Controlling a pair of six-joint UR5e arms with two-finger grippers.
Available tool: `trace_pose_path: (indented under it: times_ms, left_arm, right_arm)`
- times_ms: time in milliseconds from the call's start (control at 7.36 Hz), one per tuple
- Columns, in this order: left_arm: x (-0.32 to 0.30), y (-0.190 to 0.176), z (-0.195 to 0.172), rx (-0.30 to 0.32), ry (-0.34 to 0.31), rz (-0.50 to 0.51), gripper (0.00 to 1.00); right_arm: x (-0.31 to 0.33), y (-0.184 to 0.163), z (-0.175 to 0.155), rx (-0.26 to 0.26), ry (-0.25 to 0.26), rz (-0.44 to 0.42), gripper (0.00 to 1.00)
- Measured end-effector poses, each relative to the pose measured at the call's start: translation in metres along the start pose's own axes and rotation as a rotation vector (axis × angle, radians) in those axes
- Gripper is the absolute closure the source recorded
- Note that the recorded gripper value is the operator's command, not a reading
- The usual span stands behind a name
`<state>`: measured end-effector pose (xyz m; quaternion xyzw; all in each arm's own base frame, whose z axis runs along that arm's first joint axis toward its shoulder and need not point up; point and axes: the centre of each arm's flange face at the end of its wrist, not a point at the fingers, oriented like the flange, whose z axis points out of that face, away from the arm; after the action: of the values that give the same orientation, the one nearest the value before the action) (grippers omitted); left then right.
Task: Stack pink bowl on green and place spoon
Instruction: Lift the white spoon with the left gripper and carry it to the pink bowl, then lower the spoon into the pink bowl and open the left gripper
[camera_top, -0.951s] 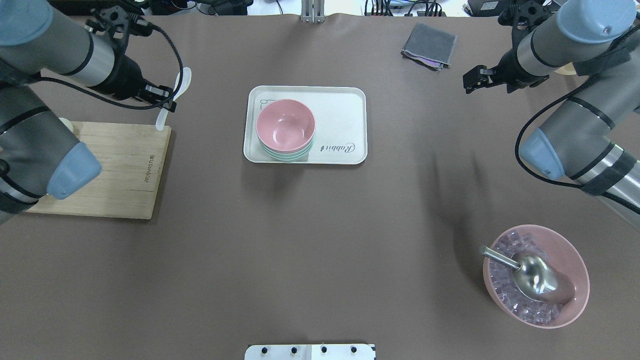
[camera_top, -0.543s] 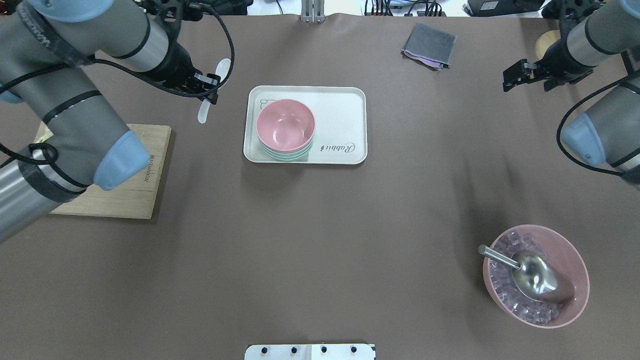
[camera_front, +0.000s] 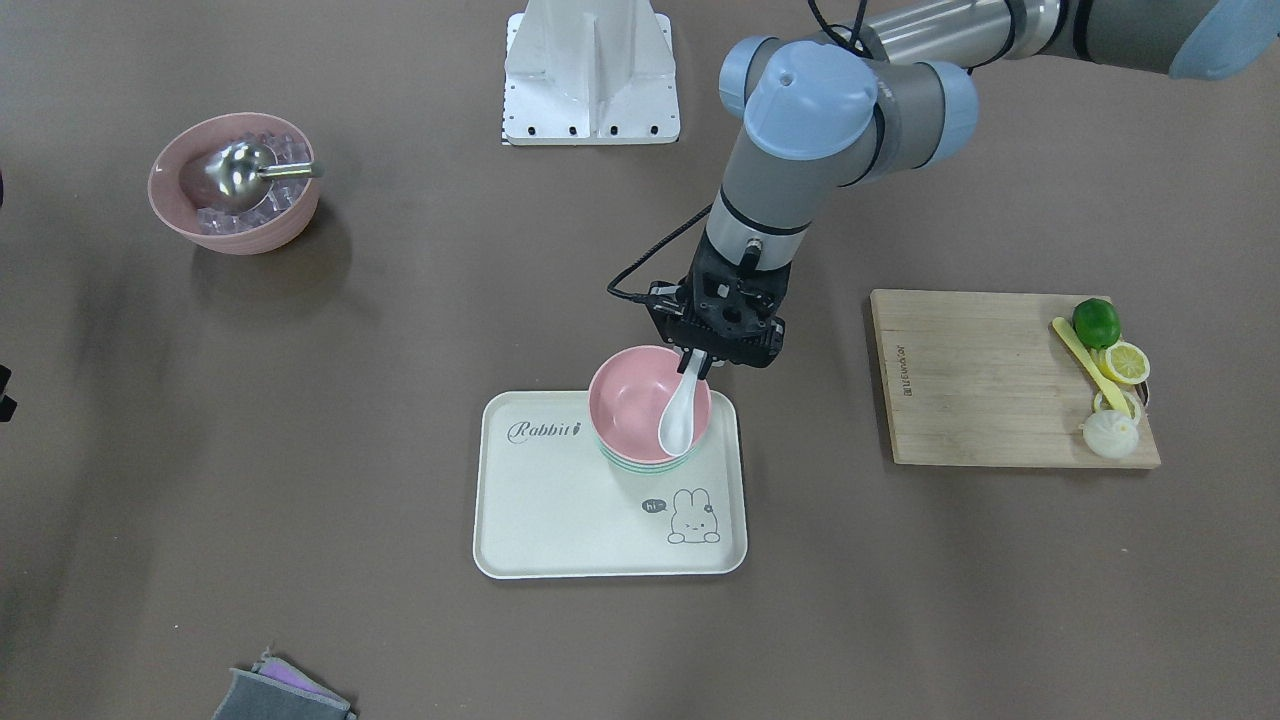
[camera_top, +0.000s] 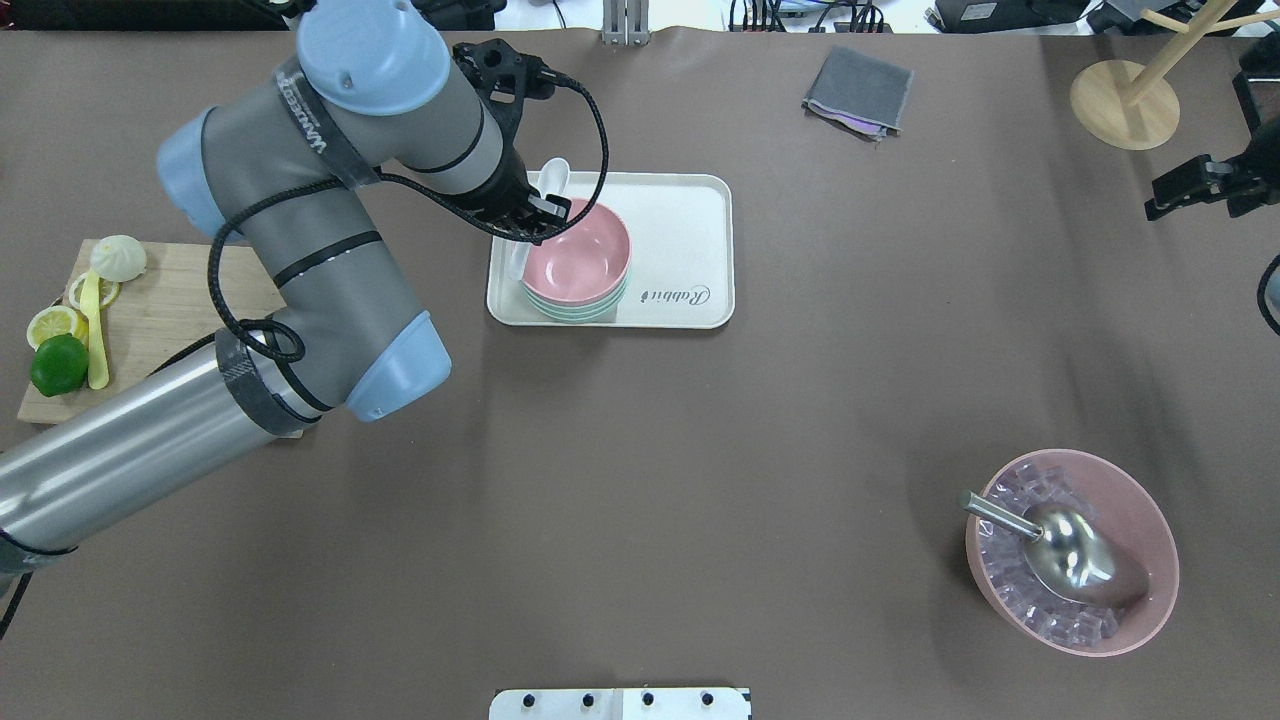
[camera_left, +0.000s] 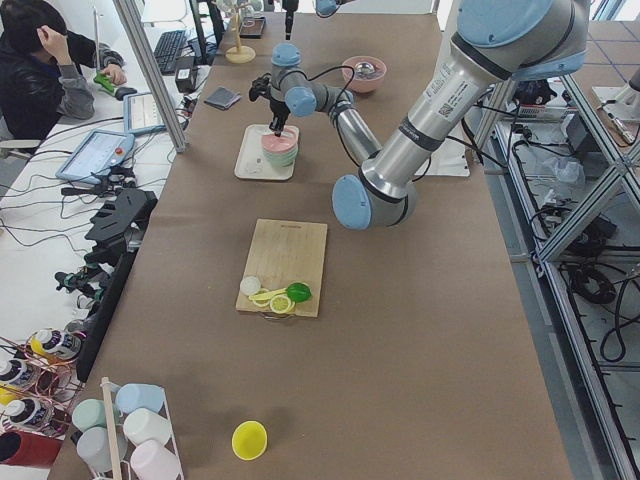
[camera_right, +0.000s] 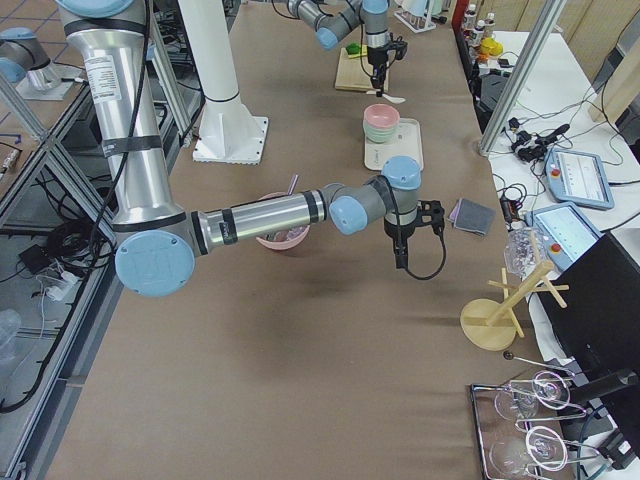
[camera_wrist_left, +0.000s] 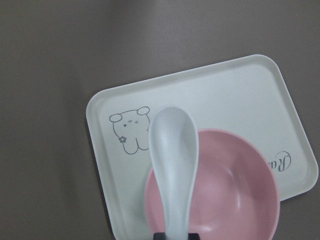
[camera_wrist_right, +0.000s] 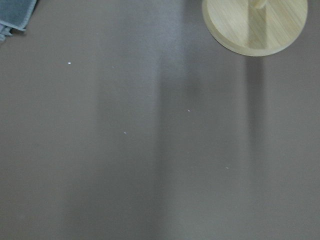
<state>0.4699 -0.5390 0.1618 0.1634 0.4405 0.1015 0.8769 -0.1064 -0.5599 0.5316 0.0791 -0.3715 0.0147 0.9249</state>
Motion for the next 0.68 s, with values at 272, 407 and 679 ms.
trace_pose_path:
  times_ms: [272, 407, 679]
  left_arm:
    - [0.022, 0.018, 0.02, -0.003, -0.018, 0.029, 1.0]
    - [0.028, 0.024, 0.026, -0.007, -0.022, 0.04, 0.8]
    - [0.032, 0.028, 0.035, -0.016, -0.028, 0.053, 0.54]
  right_arm:
    - [0.03, 0.02, 0.008, -0.027, 0.018, 0.012, 0.0]
    - [0.042, 0.029, 0.014, -0.042, 0.027, 0.023, 0.0]
    - [0.059, 0.042, 0.02, -0.062, 0.042, 0.048, 0.0]
